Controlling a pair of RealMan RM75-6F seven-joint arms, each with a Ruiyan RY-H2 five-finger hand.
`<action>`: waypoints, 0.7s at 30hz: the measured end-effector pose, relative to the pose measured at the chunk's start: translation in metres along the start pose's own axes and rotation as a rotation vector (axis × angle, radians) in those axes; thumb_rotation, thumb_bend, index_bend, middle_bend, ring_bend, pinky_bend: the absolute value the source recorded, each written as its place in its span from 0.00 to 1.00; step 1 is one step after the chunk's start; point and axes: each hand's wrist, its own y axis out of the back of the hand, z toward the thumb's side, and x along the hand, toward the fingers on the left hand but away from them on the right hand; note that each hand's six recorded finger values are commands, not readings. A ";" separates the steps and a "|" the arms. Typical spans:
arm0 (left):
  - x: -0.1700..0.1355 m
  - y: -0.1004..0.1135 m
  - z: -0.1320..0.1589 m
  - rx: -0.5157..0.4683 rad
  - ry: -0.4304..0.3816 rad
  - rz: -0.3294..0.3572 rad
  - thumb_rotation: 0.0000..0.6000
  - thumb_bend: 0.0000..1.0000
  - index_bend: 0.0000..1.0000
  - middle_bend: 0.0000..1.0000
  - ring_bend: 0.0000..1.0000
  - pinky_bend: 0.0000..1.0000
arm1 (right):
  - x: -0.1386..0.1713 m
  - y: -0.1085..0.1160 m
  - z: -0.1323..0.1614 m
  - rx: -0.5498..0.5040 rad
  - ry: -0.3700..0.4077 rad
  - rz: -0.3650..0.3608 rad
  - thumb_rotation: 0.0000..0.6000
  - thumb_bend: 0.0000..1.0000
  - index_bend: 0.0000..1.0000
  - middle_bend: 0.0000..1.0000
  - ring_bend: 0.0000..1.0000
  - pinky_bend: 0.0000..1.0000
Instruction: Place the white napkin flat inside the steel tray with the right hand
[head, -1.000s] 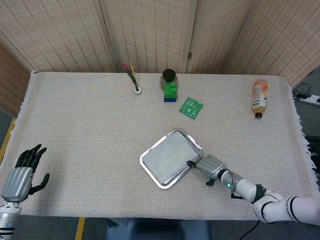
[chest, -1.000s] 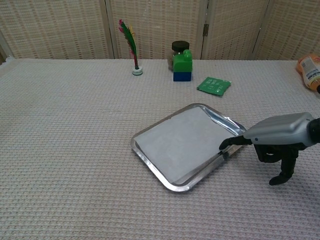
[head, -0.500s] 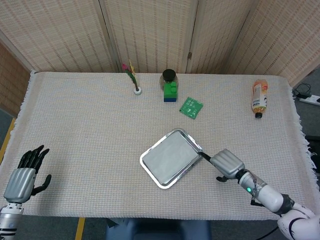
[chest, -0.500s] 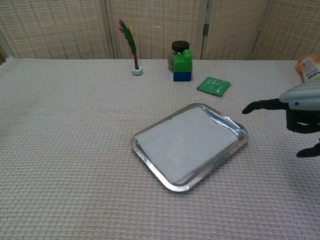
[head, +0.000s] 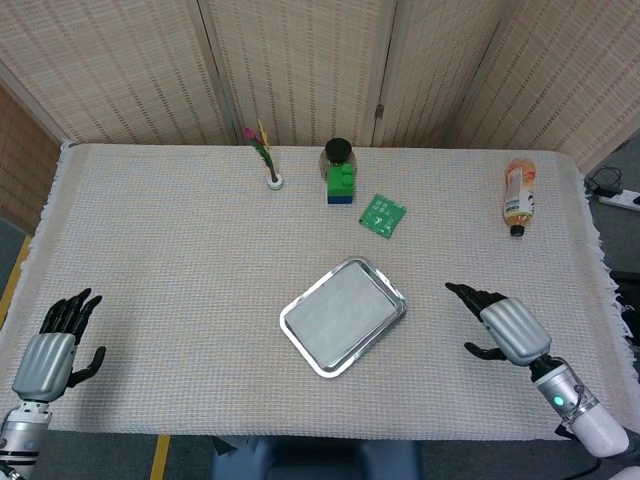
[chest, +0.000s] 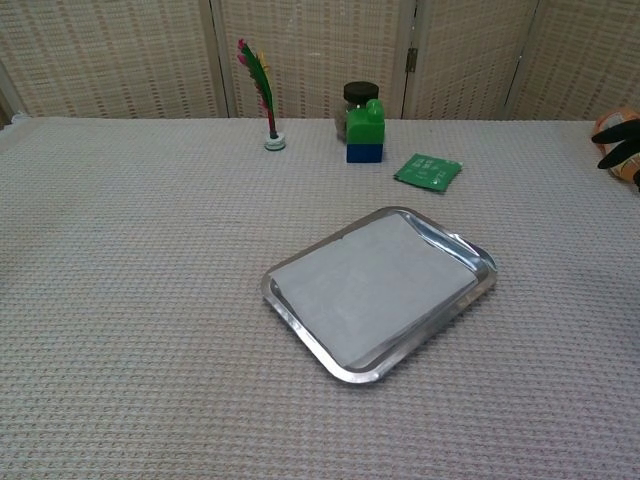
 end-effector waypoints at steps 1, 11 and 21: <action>0.000 0.000 0.000 0.000 0.001 -0.001 1.00 0.50 0.00 0.00 0.00 0.00 | -0.002 -0.002 0.002 0.001 0.009 0.016 1.00 0.29 0.00 0.22 0.29 0.39; -0.001 0.002 0.000 -0.008 -0.001 0.006 1.00 0.50 0.00 0.00 0.00 0.00 | -0.053 -0.020 0.060 0.121 0.171 0.230 1.00 0.29 0.00 0.79 0.77 0.77; -0.005 0.009 0.001 -0.037 -0.015 0.017 1.00 0.50 0.00 0.00 0.00 0.00 | -0.111 -0.038 0.127 0.155 0.242 0.346 1.00 0.29 0.00 0.89 0.87 0.87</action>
